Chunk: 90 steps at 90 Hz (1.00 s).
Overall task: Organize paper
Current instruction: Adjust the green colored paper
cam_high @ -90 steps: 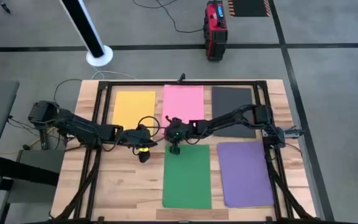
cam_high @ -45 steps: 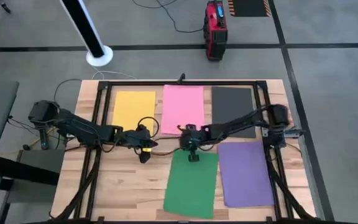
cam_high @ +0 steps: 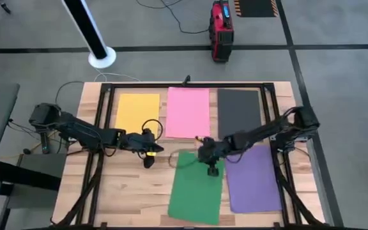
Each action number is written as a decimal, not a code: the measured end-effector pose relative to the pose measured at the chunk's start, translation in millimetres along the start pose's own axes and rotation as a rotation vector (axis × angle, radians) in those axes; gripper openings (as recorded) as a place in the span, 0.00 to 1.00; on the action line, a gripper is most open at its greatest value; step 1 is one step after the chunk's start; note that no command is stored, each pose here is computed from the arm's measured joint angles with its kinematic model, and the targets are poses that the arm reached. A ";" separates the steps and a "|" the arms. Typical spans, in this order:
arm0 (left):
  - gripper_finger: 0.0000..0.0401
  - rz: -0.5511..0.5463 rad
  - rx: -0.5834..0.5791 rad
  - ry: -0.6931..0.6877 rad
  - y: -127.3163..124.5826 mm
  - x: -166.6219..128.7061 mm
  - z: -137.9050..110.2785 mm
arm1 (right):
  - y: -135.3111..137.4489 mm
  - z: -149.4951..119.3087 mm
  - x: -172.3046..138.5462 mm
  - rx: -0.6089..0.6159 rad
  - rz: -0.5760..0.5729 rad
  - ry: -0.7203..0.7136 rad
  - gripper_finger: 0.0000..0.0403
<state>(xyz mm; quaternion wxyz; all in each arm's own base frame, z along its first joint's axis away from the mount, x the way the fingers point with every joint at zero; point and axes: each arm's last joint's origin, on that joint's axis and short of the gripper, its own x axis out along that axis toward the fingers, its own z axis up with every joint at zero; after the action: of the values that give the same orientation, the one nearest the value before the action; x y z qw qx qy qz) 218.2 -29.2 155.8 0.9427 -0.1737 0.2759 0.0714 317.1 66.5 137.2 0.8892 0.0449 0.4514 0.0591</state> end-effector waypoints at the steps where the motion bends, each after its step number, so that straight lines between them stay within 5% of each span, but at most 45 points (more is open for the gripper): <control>1: 0.00 -0.001 -0.007 0.002 0.2 0.0 0.0 | 0.6 -1.8 2.1 0.007 -0.001 0.011 0.00; 23: 0.00 0.024 -0.119 0.031 5.2 0.6 -1.5 | -2.1 -3.5 27.4 0.092 -0.035 0.046 0.00; 46: 0.00 0.024 -0.115 0.040 5.5 0.5 -2.2 | -17.2 4.3 30.4 -0.046 -0.052 0.044 0.00; 90: 0.00 0.041 -0.103 0.059 6.7 0.3 -4.3 | -25.2 7.5 26.9 -0.106 -0.018 0.027 0.00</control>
<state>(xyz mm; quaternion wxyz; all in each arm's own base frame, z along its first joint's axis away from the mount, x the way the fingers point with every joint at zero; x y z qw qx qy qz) 214.8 -24.5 150.3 0.9224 -0.2181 0.3029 0.0995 340.5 45.4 116.8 0.8847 -0.0074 0.4600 0.0755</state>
